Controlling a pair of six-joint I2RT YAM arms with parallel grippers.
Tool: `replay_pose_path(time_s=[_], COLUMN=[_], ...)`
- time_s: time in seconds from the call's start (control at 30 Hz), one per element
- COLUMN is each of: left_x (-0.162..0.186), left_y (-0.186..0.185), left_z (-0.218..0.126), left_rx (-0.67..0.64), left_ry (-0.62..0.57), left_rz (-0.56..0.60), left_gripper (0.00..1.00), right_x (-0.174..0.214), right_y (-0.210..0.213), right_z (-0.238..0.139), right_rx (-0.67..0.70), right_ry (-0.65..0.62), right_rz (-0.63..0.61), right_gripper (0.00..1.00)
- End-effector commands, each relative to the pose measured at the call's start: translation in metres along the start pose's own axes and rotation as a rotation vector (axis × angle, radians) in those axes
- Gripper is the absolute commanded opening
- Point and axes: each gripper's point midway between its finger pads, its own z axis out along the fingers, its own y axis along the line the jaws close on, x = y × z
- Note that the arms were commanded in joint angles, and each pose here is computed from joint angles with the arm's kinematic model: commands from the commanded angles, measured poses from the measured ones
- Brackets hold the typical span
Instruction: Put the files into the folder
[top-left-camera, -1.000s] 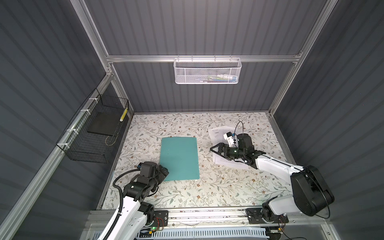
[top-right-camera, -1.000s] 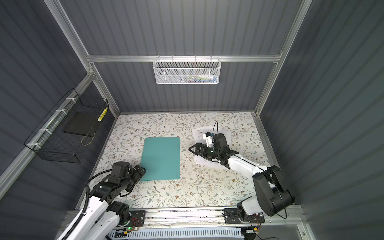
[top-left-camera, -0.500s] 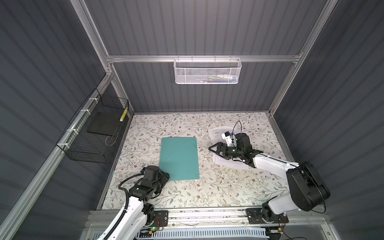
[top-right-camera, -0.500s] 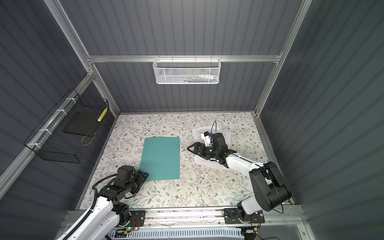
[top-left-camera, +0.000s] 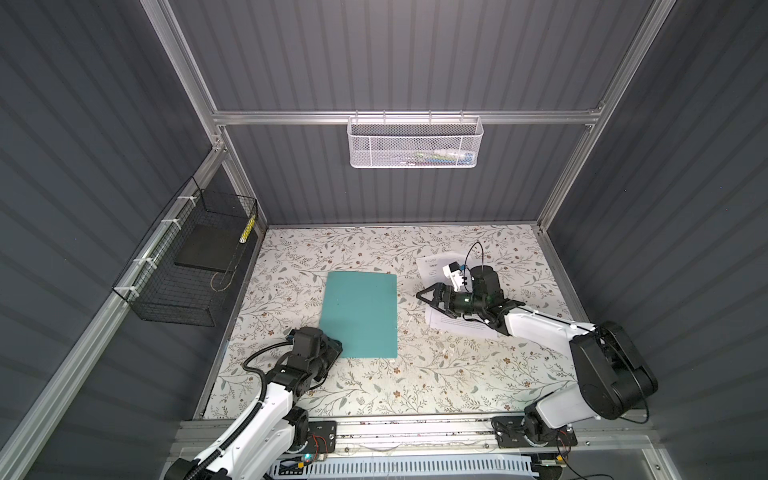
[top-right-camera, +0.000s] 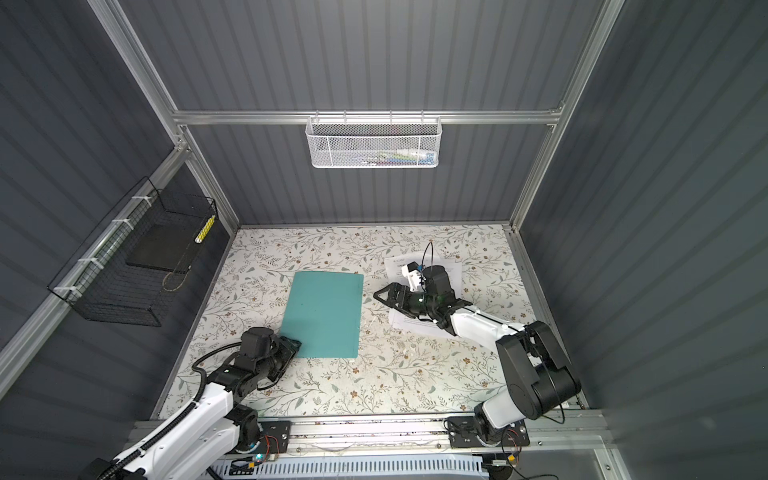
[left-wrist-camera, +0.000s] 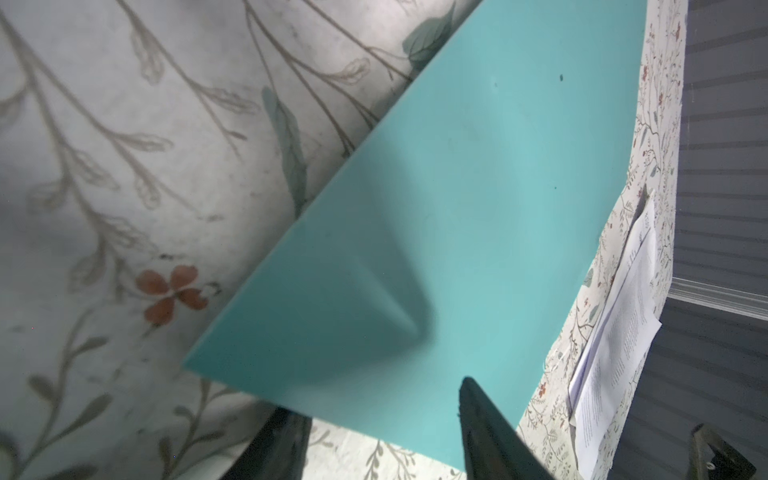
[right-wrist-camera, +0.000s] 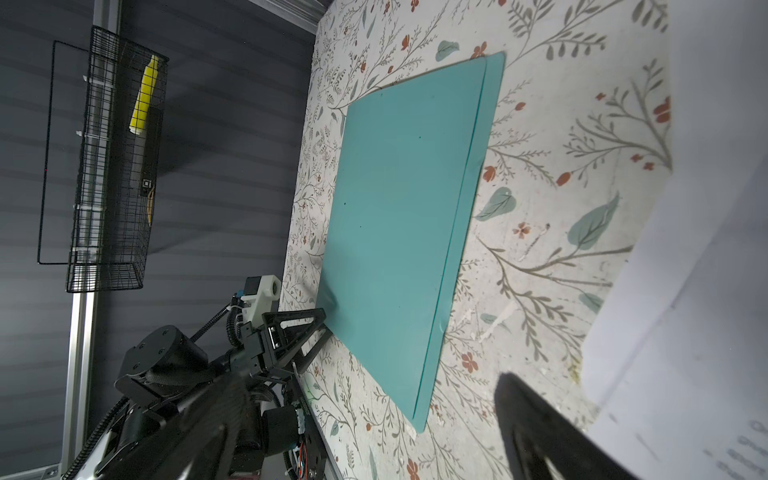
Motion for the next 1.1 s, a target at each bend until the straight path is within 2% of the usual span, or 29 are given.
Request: replay_pose_path(time_s=[0.0, 0.23, 0.4, 0.43, 0.77, 1.07], left_x=[-0.004, -0.008, -0.008, -0.008, -0.016, -0.022], left_y=[-0.007, -0.011, -0.01, -0.011, -0.019, -0.025], left_z=[0.001, -0.001, 0.01, 0.013, 0.013, 0.012], left_rx=[0.041, 0.069, 0.102, 0.109, 0.134, 0.147], left_ry=[-0.027, -0.054, -0.069, -0.069, -0.116, -0.139], left_rz=[-0.006, 0.001, -0.016, -0.014, 0.012, 0.024], left_gripper=[0.57, 0.55, 0.54, 0.5, 0.44, 0.45], right_x=[0.004, 0.005, 0.004, 0.004, 0.007, 0.009], right_y=[-0.002, -0.004, -0.005, -0.005, -0.008, -0.008], right_z=[0.003, 0.007, 0.009, 0.01, 0.013, 0.02], right_rx=[-0.018, -0.024, -0.029, -0.03, -0.045, -0.051], right_ry=[0.008, 0.014, 0.016, 0.018, 0.02, 0.04], right_rz=[0.015, 0.027, 0.026, 0.026, 0.037, 0.037], right_gripper=[0.96, 0.96, 0.96, 0.96, 0.95, 0.95])
